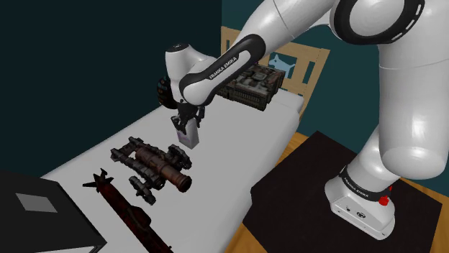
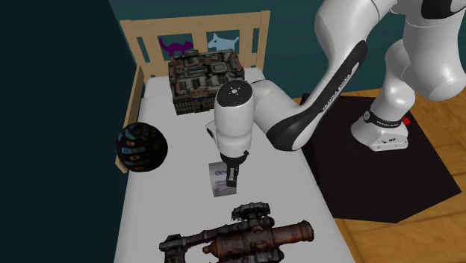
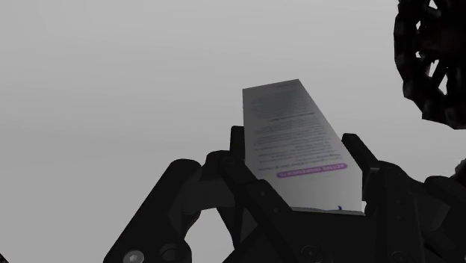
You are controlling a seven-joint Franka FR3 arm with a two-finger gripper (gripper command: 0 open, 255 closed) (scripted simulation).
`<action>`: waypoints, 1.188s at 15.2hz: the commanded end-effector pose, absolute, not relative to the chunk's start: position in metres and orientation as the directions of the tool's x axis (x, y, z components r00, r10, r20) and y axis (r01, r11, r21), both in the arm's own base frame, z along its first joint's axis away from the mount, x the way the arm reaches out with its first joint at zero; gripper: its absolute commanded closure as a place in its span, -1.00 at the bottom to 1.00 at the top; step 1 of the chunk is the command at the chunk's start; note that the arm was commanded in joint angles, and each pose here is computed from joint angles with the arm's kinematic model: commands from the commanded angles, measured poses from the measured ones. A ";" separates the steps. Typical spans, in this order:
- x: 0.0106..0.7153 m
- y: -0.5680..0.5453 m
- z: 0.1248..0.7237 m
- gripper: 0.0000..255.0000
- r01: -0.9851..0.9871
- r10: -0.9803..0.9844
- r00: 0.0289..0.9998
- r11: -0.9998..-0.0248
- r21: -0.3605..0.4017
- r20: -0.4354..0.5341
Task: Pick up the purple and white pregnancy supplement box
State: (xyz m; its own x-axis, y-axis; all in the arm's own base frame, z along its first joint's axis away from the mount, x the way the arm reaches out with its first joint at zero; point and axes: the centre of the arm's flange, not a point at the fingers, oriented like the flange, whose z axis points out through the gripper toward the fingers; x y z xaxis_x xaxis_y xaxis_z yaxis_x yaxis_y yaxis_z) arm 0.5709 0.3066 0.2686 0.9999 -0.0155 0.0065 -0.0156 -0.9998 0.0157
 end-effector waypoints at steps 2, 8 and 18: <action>0.571 0.307 0.268 1.00 -0.015 -0.015 1.000 -1.000 0.015 0.006; 0.570 0.307 0.284 1.00 -0.015 -0.015 1.000 -1.000 0.015 0.006; 0.570 0.307 0.336 1.00 -0.015 -0.015 1.000 -1.000 0.015 0.006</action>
State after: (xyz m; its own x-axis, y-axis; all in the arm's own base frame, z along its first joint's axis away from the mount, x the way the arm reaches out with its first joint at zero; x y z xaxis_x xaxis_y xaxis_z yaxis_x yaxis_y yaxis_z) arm 0.5703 0.3073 0.3298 0.9999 -0.0150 0.0060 -0.0151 -0.9998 0.0154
